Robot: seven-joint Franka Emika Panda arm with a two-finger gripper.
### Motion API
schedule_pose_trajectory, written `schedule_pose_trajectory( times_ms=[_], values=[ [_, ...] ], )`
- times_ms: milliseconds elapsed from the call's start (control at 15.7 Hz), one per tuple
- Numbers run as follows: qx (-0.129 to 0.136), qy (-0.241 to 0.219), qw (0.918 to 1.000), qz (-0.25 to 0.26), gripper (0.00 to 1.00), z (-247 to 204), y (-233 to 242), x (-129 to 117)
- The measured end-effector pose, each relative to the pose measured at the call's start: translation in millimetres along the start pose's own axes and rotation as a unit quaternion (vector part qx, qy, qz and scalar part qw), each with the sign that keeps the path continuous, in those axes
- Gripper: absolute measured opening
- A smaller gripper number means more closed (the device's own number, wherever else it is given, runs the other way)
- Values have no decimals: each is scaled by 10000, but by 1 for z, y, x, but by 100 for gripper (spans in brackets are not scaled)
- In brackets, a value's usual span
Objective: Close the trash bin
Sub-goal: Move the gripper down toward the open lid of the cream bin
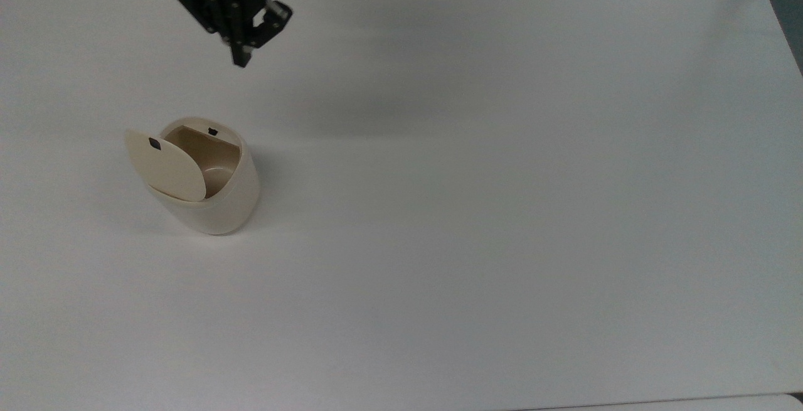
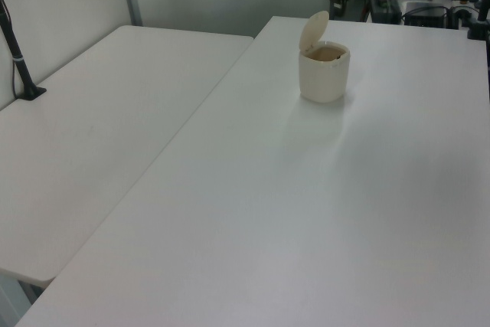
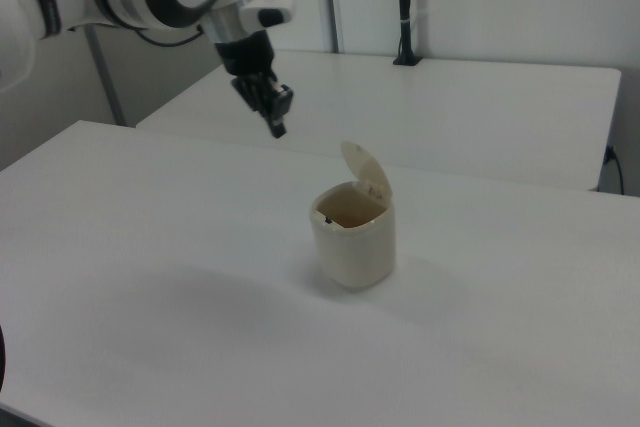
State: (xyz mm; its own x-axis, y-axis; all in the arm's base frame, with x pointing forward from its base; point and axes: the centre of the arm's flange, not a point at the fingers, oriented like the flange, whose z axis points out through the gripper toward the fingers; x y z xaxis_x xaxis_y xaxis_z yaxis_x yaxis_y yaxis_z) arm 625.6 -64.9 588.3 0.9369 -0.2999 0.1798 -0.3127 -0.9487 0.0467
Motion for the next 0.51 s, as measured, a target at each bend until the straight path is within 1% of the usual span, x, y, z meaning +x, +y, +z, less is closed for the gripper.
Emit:
schedule_pose_trajectory(
  times_ms=[192, 255, 383, 511],
  values=[
    [89, 628, 9963, 587, 2, 6, 32, 27],
    [137, 894, 9925, 825, 2, 8, 43, 37],
    [211, 1227, 9855, 1156, 2, 12, 56, 48],
    [291, 1573, 9763, 1457, 2, 17, 70, 60]
  ],
)
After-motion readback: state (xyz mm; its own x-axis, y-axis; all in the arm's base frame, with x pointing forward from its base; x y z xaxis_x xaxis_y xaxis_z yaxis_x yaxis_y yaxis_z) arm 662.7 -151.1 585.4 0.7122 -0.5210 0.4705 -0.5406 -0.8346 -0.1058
